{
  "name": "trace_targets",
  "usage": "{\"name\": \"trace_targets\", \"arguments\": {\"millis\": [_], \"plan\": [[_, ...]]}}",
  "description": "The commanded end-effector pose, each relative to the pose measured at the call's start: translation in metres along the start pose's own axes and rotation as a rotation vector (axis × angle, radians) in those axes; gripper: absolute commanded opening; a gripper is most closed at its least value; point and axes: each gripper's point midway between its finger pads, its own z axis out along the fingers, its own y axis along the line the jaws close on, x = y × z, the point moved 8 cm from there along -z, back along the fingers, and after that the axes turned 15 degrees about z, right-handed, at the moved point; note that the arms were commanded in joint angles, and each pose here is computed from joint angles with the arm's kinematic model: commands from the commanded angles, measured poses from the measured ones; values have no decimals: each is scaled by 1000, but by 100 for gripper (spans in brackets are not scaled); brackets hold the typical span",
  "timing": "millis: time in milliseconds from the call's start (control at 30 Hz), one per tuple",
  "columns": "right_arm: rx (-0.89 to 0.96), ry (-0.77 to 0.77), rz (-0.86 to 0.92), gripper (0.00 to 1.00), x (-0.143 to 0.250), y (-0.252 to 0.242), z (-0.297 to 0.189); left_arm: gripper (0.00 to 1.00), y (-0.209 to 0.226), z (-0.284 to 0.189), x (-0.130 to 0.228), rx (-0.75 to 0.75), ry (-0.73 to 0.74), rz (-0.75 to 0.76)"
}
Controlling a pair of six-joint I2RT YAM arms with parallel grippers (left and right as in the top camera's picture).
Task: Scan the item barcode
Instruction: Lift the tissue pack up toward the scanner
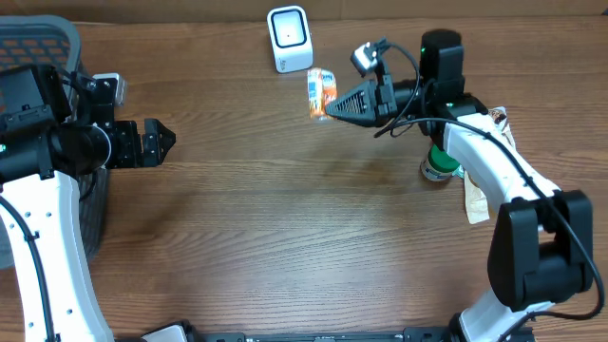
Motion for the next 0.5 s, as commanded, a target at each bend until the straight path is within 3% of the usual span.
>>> {"name": "trace_targets", "arguments": {"millis": [0,267,467], "plan": [[-10,35,-15,4,13,50,1,100,2,2,1,1,6,9],[-14,72,-91,4,18,58,25,100,2,2,1,1,6,9],[66,-31,-1,4,6,7,54,100,2,2,1,1,6,9]]}}
